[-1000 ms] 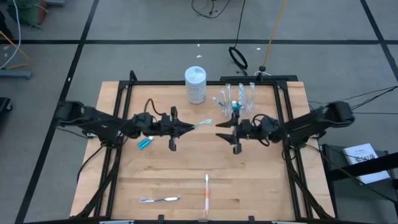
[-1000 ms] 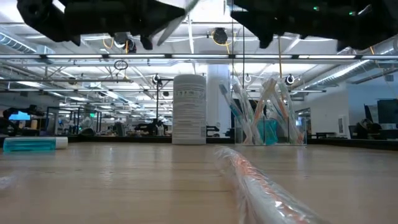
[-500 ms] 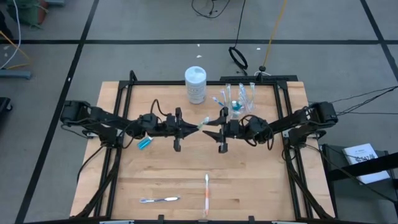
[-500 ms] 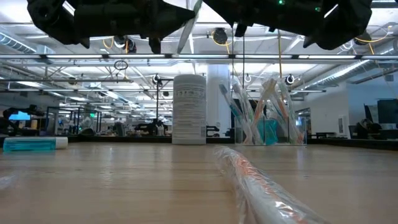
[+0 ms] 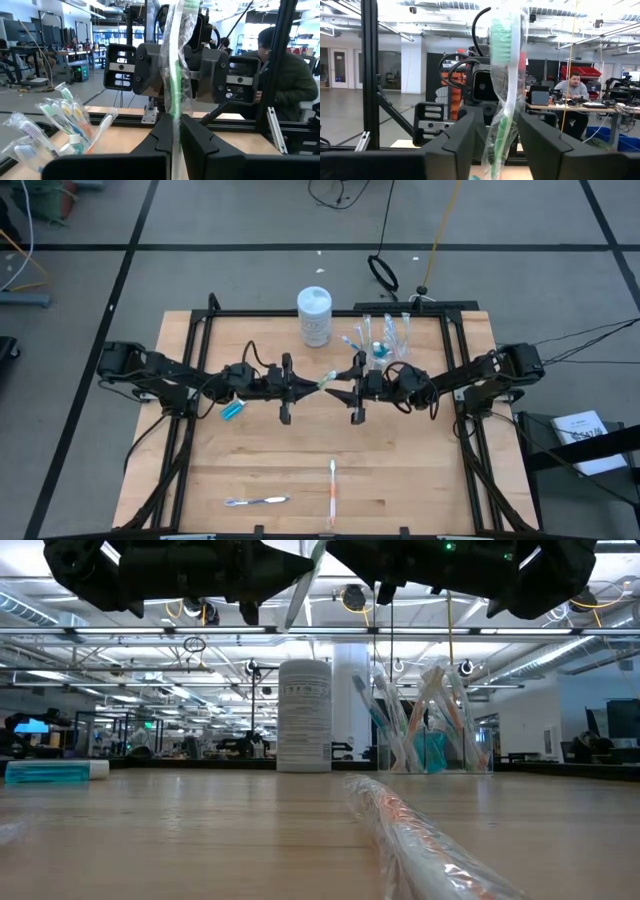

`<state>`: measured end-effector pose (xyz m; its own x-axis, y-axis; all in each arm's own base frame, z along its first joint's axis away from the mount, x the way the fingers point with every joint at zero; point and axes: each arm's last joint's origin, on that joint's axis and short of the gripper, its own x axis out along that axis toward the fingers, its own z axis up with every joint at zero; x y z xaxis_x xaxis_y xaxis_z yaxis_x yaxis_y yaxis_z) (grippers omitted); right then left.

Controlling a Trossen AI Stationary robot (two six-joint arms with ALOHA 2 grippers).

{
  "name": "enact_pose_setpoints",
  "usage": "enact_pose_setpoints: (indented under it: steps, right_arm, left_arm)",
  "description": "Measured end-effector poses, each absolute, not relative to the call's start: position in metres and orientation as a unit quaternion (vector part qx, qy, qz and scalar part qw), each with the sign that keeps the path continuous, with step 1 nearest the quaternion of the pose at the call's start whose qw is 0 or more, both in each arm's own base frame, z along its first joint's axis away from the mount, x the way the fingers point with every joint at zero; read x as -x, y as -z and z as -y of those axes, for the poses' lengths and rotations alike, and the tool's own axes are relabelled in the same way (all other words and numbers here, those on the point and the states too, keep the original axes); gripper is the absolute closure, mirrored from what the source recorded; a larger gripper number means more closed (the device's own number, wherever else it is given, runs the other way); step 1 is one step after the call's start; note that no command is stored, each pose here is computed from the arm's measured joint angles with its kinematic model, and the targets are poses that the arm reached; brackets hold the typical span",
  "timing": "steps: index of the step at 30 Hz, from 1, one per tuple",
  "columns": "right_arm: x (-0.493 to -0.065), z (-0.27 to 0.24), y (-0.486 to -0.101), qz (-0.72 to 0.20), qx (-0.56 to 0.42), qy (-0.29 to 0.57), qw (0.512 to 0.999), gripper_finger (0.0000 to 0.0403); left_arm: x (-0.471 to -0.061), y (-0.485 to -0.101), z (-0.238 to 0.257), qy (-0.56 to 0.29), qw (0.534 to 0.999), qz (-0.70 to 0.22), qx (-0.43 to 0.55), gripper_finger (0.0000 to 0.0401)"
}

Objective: Pick & Place toothbrushing station
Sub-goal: Put the white and green toothbrush into the transparent mesh organizer

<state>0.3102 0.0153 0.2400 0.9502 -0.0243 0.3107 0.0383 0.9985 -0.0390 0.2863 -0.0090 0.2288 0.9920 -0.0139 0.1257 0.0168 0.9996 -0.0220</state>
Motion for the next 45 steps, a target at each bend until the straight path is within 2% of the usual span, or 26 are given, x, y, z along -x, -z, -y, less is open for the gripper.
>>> enact_pose_setpoints:
  steps: [5,10,14,19,22,30,33,38,42,45]
  right_arm:
    - [-0.312,-0.007,-0.245,0.17,0.014,0.029,0.985,0.0235]
    - [-0.323,0.003,-0.249,0.129,-0.012,0.036,0.991,0.0248]
    - [-0.324,0.003,-0.249,0.122,0.007,0.037,0.992,0.0286]
    - [-0.324,0.0,-0.249,0.124,0.017,0.039,0.991,0.0359]
    - [-0.324,0.0,-0.247,0.114,0.016,0.037,0.993,0.0388]
    - [-0.322,0.0,-0.245,0.069,0.014,0.046,0.996,0.0386]
    - [-0.315,0.002,-0.244,0.007,0.031,0.086,0.996,0.039]
    - [-0.294,0.009,-0.256,-0.059,0.048,0.201,0.977,0.0387]
    - [-0.278,0.021,-0.268,-0.073,0.068,0.292,0.951,0.0387]
    - [-0.271,0.03,-0.267,-0.095,0.055,0.329,0.938,0.0387]
  left_arm:
    - [-0.286,-0.229,0.009,0.007,0.998,0.063,0.008,0.0395]
    - [-0.286,-0.228,0.008,-0.002,0.998,0.06,0.004,0.0385]
    - [-0.286,-0.227,0.008,-0.003,0.999,0.054,0.004,0.0388]
    - [-0.287,-0.225,0.006,-0.037,0.998,0.043,0.006,0.0391]
    - [-0.287,-0.224,0.006,-0.049,0.998,0.04,0.005,0.0371]
    - [-0.287,-0.218,0.004,-0.08,0.997,0.006,0.01,0.028]
    - [-0.286,-0.211,0.003,-0.099,0.995,-0.025,0.021,0.0246]
    - [-0.285,-0.201,0.003,-0.108,0.99,-0.077,0.036,0.0206]
    - [-0.285,-0.199,0.003,-0.11,0.989,-0.088,0.044,0.0193]
    - [-0.285,-0.199,0.003,-0.11,0.989,-0.086,0.045,0.0195]
